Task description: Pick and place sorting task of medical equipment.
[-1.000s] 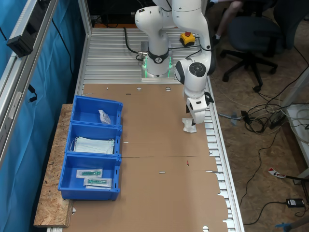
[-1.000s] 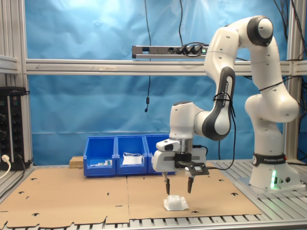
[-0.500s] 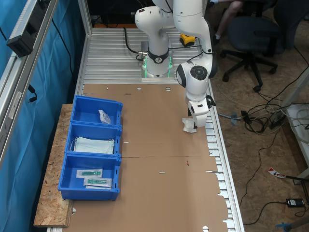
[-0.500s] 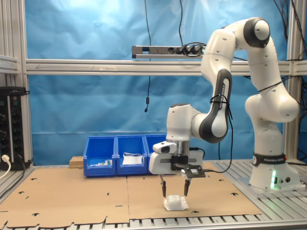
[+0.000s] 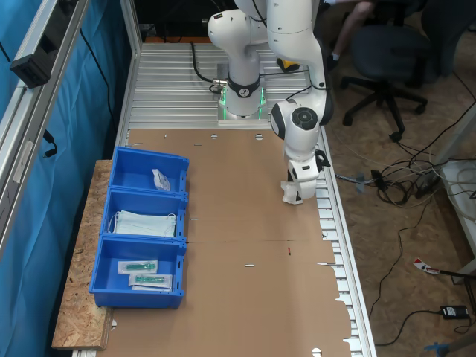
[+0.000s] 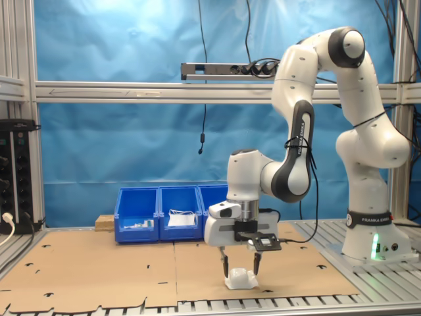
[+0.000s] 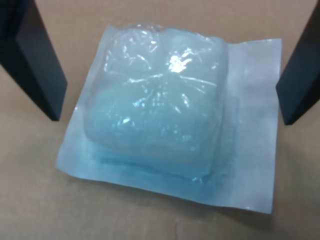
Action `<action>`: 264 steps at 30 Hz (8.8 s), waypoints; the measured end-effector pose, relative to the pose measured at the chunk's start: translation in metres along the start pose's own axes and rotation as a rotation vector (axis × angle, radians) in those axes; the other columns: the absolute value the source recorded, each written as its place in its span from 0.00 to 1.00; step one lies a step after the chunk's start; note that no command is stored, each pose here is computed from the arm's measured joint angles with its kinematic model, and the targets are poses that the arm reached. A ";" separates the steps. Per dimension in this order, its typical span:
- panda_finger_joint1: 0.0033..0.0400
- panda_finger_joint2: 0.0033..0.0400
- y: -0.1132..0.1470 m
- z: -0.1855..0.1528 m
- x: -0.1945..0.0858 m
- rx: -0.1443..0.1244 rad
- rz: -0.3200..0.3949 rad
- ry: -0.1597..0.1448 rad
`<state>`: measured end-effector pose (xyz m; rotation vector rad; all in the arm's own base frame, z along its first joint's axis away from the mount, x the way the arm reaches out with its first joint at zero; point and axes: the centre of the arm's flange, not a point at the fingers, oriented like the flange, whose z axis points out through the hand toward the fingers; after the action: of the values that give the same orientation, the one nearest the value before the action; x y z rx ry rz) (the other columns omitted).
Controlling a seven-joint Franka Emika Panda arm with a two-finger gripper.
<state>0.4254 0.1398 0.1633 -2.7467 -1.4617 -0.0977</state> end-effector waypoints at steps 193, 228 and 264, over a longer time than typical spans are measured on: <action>0.07 0.07 0.181 -0.256 -0.352 -0.102 0.913 0.117; 0.07 0.07 0.190 -0.244 -0.376 -0.086 0.965 0.093; 0.07 0.07 0.194 -0.245 -0.383 -0.089 0.980 0.090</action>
<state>0.3629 -0.2994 0.3820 -3.1123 0.0117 -0.2469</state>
